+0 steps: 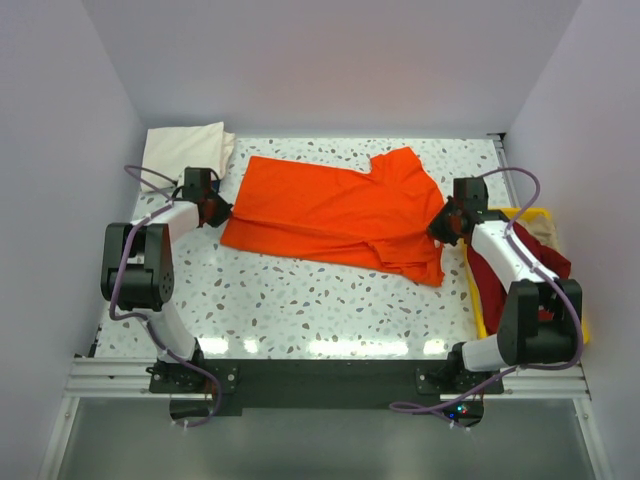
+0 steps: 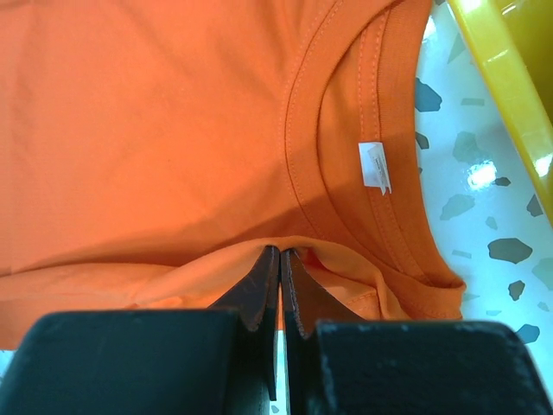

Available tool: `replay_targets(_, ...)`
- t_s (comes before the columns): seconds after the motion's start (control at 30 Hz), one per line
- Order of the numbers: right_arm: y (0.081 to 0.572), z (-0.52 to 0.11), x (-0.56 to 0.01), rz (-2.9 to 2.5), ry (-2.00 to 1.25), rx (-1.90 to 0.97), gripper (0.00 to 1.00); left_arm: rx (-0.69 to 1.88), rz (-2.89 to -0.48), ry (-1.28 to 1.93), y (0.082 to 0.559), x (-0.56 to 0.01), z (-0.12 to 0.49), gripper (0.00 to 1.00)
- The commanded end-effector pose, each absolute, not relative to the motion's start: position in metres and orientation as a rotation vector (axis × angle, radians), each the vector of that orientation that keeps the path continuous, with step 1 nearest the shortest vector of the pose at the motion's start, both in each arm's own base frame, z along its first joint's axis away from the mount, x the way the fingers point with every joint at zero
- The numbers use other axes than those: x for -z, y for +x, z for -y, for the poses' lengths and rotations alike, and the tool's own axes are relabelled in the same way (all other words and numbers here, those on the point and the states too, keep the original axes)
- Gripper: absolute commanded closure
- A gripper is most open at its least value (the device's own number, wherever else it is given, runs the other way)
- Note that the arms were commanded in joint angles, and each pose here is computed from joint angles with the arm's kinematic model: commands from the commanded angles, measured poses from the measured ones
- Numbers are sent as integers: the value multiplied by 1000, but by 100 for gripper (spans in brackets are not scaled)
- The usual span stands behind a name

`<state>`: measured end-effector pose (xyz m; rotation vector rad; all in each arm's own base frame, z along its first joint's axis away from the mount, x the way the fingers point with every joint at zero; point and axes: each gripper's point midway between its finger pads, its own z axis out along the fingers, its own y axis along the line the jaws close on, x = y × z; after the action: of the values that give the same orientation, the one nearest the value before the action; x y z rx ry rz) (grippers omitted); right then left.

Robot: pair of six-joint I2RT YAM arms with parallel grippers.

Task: Fold and stack the t-shirts
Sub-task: Fold the tshirt

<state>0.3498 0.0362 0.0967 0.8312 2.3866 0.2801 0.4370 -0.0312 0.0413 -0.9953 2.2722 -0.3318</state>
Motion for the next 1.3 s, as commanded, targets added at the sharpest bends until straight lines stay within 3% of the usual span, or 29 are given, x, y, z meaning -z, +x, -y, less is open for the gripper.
replay_targets(0.0,362,-28,-111,-2328,842,-267,100,360,-2185,-983,453,-65,25,100)
replay_targets(0.4,370,-30,-93,-2355,859,-272,100,423,-2195,-956,466,-61,34,100)
replay_targets(0.47,371,-30,-86,-2372,858,-267,100,430,-2199,-945,467,-59,35,92)
replay_targets(0.53,376,-33,-83,-2387,841,-281,92,437,-2166,-943,470,-68,27,74)
replay_targets(0.6,379,-33,-85,-2395,821,-282,77,449,-2132,-921,469,-81,25,61)
replay_targets(0.63,380,-33,-86,-2399,801,-277,69,447,-2117,-921,469,-87,22,47)
replay_targets(0.67,380,-33,-89,-2396,788,-275,52,441,-2120,-924,464,-88,21,43)
replay_targets(0.7,381,-33,-92,-2394,779,-276,45,428,-2083,-924,462,-102,14,40)
replay_targets(0.77,379,-33,-99,-2380,763,-280,33,405,-2081,-944,448,-103,8,39)
replay_targets(0.8,377,-35,-101,-2378,754,-283,32,378,-2050,-957,442,-114,2,39)
replay_targets(1.07,344,-75,-101,-2395,632,-323,32,319,-2102,-1012,362,-66,10,48)
replay_targets(1.27,323,-85,-93,-2397,624,-348,32,377,-2125,-1021,350,-37,29,50)
